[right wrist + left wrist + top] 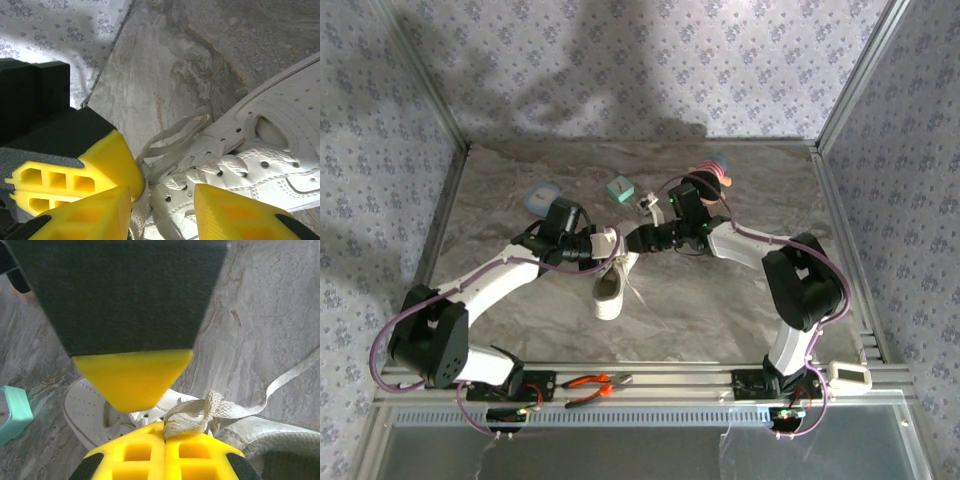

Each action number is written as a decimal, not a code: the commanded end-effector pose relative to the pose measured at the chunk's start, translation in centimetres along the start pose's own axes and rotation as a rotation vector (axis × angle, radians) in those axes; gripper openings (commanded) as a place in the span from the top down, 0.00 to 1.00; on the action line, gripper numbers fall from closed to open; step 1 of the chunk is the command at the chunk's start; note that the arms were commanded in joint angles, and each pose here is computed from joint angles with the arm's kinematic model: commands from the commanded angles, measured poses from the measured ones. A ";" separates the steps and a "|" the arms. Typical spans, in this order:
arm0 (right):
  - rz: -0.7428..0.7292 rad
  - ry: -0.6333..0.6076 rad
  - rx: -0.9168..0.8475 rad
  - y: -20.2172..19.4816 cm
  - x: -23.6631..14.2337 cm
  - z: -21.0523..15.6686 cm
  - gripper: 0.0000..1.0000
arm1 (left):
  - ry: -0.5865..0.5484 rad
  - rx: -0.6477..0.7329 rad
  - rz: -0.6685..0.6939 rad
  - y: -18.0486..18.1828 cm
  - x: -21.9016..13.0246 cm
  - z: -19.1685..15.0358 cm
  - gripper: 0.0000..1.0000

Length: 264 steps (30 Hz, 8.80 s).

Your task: Tie the shoes

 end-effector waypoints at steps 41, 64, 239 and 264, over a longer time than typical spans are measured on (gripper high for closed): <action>0.056 0.041 0.001 0.0 0.7 -0.7 1.00 | -0.024 0.005 0.036 0.0 -0.4 0.4 1.00; 0.083 0.008 -0.077 0.4 -0.3 -0.9 0.68 | -0.023 0.016 0.029 -0.2 -0.7 0.5 1.00; -0.129 0.271 -0.182 -0.1 1.4 2.2 1.00 | 0.207 -0.066 -0.025 1.9 -0.2 -9.4 0.43; -0.171 0.253 -0.155 -1.1 1.3 2.2 1.00 | 0.158 0.005 -0.165 0.1 3.3 -9.1 0.45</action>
Point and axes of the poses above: each hand's point on the last joint's axis, 136 mm out from that joint toward the fingers, its own x axis out along the fingers, its own y axis along the line the jaws close on, z = x × y, the point moved 8 cm from there along -x, back along the fingers
